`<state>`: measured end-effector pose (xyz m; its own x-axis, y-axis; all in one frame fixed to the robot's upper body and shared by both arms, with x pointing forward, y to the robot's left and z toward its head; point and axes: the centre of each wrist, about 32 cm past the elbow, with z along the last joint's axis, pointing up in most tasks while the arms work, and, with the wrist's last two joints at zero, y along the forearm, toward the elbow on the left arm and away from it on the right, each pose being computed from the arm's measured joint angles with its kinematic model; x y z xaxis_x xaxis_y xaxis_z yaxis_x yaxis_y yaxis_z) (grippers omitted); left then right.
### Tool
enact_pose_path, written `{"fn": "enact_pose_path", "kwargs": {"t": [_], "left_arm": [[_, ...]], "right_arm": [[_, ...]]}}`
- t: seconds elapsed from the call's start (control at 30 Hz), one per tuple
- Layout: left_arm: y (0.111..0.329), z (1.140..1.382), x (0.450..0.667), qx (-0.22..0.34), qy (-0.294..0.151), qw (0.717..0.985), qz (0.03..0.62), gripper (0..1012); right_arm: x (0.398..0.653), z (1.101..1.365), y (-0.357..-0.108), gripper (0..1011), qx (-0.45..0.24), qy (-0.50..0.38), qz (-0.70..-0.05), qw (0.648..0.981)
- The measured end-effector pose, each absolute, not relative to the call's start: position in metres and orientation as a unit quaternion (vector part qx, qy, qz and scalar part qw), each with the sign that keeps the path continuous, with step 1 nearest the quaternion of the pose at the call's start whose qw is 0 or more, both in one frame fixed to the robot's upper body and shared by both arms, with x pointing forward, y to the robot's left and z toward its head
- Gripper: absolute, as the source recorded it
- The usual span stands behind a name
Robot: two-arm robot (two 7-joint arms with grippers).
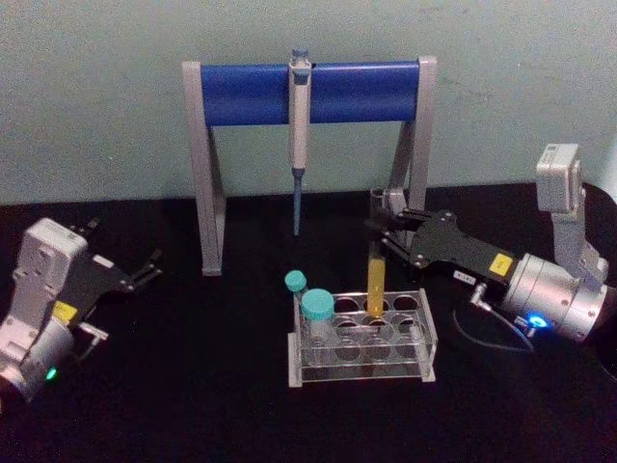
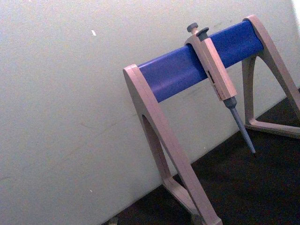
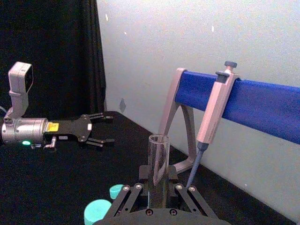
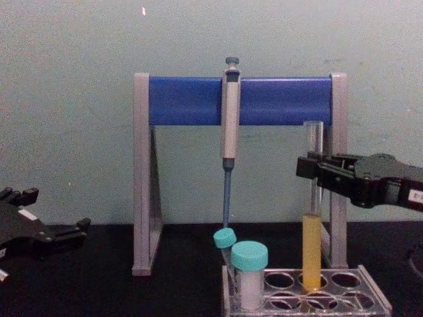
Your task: Pick up the test tube from the test tube rack, shake it, then place it back into the test tube rack.
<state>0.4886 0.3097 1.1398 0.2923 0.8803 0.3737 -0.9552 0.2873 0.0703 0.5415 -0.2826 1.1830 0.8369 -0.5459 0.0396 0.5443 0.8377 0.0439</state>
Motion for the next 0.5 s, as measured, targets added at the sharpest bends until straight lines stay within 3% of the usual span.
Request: {"fn": "enact_pose_path", "kwargs": {"t": [0.5], "left_arm": [[0.3097,1.1398,0.4886,0.141,-0.132,0.791,0.580,1001]], "right_arm": [[0.5470,1.1750,-0.2798,229,0.002,-0.014,-0.284,0.959]]}}
